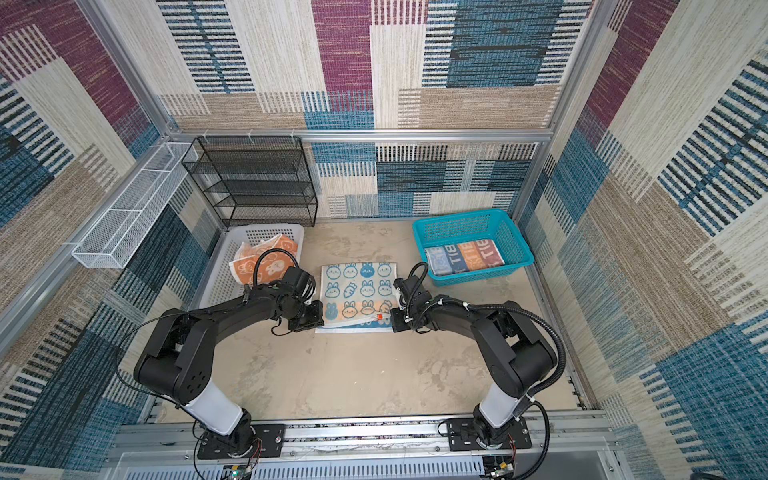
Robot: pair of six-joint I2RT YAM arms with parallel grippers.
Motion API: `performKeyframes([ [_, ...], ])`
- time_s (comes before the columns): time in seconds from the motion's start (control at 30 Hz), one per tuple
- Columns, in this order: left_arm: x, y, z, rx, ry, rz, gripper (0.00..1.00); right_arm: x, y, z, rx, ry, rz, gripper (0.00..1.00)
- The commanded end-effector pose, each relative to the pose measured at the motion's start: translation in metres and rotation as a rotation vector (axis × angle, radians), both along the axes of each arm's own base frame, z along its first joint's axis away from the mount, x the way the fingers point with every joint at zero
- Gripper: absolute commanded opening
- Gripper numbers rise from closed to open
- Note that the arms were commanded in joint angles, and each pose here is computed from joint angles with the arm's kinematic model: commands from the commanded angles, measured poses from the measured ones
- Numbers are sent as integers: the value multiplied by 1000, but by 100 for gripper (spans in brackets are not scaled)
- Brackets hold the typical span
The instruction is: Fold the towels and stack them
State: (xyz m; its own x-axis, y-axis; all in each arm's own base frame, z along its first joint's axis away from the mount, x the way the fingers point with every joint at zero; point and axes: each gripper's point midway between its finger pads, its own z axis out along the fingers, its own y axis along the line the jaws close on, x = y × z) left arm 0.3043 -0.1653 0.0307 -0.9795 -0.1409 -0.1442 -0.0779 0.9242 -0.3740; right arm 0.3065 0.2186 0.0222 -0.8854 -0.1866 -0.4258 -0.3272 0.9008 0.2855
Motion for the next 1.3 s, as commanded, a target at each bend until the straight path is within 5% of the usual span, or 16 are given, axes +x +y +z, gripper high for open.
performKeyframes([
  [0.0, 0, 0, -5, 5, -1, -4, 0, -12, -8, -13, -49, 51, -13, 0],
  [0.43, 14, 2, 59, 1, -124, 0, 0, 1, -7, 53, -42, -84, -21, 0],
  [0.8, -9, 6, 10, 1, -37, 15, 0, -31, 1, 1, -54, 26, 22, 0],
  [1.27, -4, -1, -2, -24, -11, 14, 0, -15, -16, -10, -185, -4, -6, 2],
])
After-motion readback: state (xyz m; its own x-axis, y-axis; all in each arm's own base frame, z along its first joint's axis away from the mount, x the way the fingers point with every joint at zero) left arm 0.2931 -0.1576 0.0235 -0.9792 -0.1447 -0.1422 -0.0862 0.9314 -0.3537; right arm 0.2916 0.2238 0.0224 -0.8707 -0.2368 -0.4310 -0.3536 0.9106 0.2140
